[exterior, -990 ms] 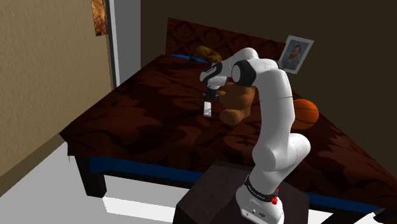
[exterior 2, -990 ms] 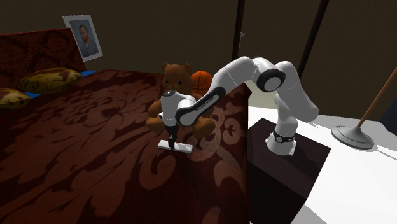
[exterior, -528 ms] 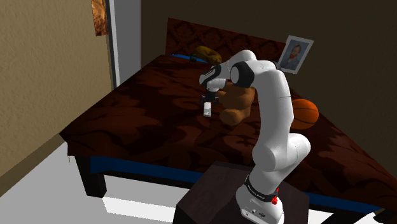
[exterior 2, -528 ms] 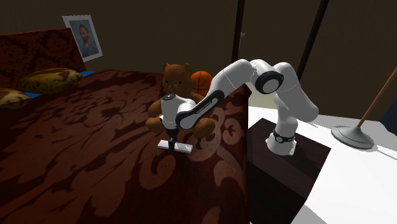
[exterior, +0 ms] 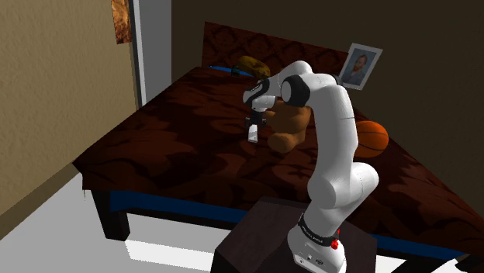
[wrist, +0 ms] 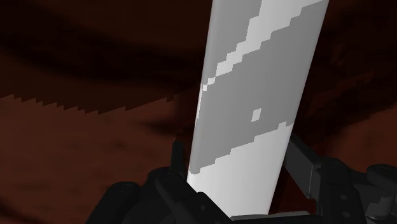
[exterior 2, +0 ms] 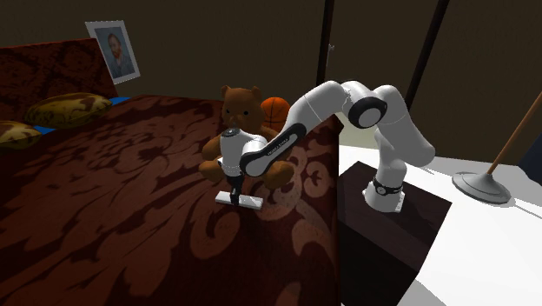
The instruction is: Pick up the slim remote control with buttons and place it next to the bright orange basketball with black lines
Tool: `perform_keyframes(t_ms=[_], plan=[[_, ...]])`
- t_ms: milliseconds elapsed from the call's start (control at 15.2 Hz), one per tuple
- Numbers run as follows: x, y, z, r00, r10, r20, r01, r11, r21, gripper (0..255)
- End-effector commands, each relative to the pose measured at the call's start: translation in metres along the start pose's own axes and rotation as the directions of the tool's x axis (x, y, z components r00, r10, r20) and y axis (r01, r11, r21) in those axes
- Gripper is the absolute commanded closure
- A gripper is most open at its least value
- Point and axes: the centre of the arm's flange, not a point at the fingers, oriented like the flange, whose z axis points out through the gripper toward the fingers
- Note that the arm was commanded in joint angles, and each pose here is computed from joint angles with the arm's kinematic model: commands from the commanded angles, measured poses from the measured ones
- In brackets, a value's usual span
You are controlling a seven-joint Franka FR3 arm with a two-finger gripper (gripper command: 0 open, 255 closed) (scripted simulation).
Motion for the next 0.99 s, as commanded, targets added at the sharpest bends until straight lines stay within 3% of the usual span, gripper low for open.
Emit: perform_keyframes(t_ms=[0, 264, 924], plan=[[0.0, 0.0, 0.0, 1.0, 0.0, 0.0, 0.0, 1.0, 0.0, 255], [0.0, 0.0, 0.0, 1.0, 0.0, 0.0, 0.0, 1.0, 0.0, 255], [0.0, 0.001, -0.053, 1.0, 0.0, 0.0, 0.0, 1.0, 0.0, 255]])
